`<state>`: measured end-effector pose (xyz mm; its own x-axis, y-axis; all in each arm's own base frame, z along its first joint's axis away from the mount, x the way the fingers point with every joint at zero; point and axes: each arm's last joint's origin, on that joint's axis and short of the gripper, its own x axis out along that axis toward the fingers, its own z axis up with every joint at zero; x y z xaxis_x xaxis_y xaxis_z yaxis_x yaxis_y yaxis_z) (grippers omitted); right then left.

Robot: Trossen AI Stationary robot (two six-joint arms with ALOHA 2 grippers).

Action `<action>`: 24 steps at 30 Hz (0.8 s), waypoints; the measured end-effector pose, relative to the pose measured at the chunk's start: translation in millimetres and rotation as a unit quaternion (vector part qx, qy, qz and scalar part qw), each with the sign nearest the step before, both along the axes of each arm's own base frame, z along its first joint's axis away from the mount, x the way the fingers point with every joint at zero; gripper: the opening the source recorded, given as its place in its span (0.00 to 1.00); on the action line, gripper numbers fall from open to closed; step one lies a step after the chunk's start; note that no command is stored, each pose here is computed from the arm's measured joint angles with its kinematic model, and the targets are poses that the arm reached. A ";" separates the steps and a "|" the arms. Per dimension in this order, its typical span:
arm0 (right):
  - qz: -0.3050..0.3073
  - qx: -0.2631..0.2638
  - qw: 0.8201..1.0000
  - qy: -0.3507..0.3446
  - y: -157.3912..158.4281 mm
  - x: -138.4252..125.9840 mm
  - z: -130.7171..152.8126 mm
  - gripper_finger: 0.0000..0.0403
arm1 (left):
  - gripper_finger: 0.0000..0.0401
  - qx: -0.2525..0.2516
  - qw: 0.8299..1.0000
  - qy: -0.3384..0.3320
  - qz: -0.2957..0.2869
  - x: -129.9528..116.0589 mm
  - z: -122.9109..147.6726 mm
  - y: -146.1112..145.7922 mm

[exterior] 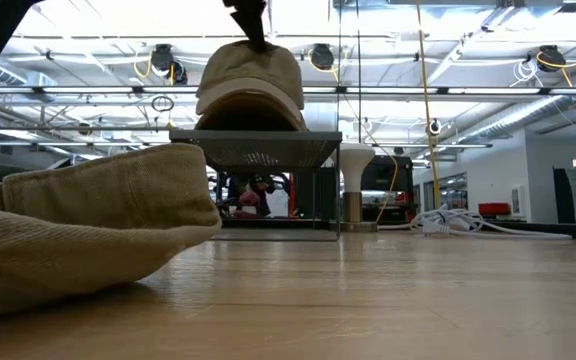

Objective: Pick & Place hat
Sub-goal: Stack the right brown cap on the brown cap on the shelf

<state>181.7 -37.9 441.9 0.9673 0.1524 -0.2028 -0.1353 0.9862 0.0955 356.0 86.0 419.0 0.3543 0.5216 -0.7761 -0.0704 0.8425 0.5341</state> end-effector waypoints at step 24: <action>0.003 0.009 1.000 0.004 -5.2 20.8 -66.3 0.37 | 0.07 -0.032 0.993 0.088 0.066 40.8 -67.8 22.9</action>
<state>202.5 -43.0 375.6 0.9647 0.1629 -0.2067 -0.1414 0.9832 0.1151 396.8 108.9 351.3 0.1424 0.5026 -0.8527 -0.0930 0.8645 0.4940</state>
